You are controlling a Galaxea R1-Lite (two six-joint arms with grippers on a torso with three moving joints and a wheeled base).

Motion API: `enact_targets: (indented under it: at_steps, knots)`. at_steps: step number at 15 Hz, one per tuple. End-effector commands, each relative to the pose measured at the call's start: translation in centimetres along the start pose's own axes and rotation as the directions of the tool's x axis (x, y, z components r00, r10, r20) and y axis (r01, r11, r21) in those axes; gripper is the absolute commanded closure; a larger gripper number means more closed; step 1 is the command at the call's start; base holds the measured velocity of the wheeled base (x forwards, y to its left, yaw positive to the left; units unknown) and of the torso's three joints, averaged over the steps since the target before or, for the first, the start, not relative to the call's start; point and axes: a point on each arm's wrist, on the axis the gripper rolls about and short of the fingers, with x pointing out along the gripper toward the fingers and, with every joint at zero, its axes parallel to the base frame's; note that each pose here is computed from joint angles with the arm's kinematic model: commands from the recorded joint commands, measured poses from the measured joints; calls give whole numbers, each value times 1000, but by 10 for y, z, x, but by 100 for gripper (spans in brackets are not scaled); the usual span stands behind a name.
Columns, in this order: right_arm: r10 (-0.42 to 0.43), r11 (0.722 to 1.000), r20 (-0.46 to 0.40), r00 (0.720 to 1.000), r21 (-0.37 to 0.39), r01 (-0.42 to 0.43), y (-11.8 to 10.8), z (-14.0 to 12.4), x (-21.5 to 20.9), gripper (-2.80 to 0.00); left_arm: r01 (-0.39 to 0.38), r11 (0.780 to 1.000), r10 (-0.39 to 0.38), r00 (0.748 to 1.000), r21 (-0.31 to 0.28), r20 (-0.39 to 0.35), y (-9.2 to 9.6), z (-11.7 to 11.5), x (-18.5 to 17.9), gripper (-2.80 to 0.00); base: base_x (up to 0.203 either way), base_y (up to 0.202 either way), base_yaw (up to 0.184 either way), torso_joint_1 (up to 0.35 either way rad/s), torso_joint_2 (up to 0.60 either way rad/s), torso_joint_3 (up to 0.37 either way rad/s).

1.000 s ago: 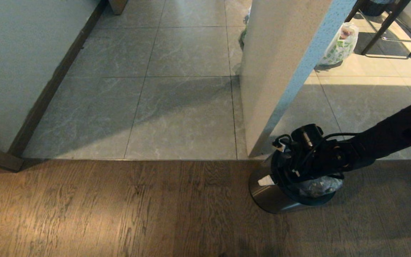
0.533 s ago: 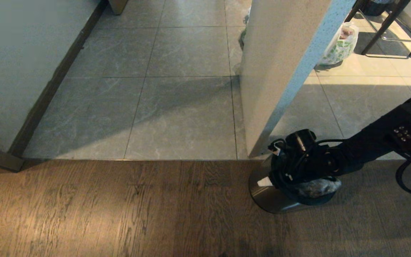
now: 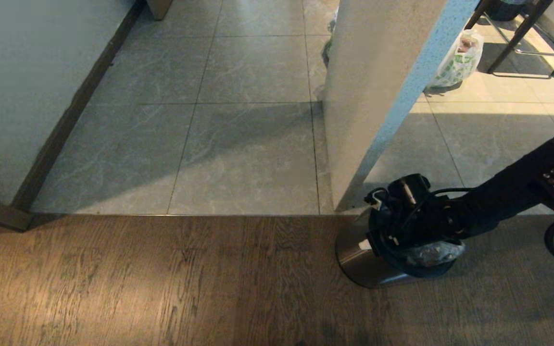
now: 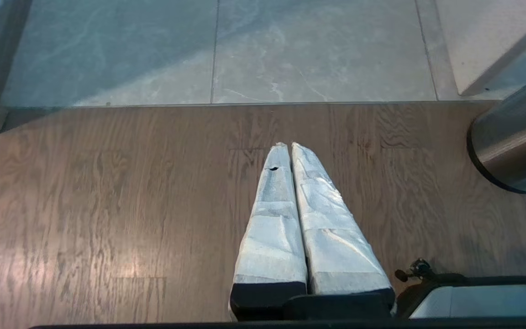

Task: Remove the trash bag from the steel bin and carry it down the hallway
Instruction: Place the outer trash can on the ground

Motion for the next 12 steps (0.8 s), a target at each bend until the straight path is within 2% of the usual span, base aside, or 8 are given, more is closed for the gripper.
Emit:
enact_targets:
  at_steps: [1, 4, 8, 12]
  knots:
    - [5, 1000, 34, 999, -14, -4, 6, 5, -17, 0, -1, 1000, 1, 1000, -1, 0, 0, 0, 0, 0, 0, 0, 0, 0, 0, 0]
    - [3, 1000, 80, 997, -25, -1, 14, 11, -53, 0, -1, 1000, 1, 1000, -1, 0, 0, 0, 0, 0, 0, 0, 0, 0, 0, 0]
    - [12, 1000, 62, 998, -27, -11, 22, 4, -77, 0, -1, 1000, 1, 1000, -1, 0, 0, 0, 0, 0, 0, 0, 0, 0, 0, 0]
    - [20, 997, 173, 985, -82, -5, 41, 6, -142, 0, -1, 1000, 1, 1000, -1, 0, 0, 0, 0, 0, 0, 0, 0, 0, 0, 0]
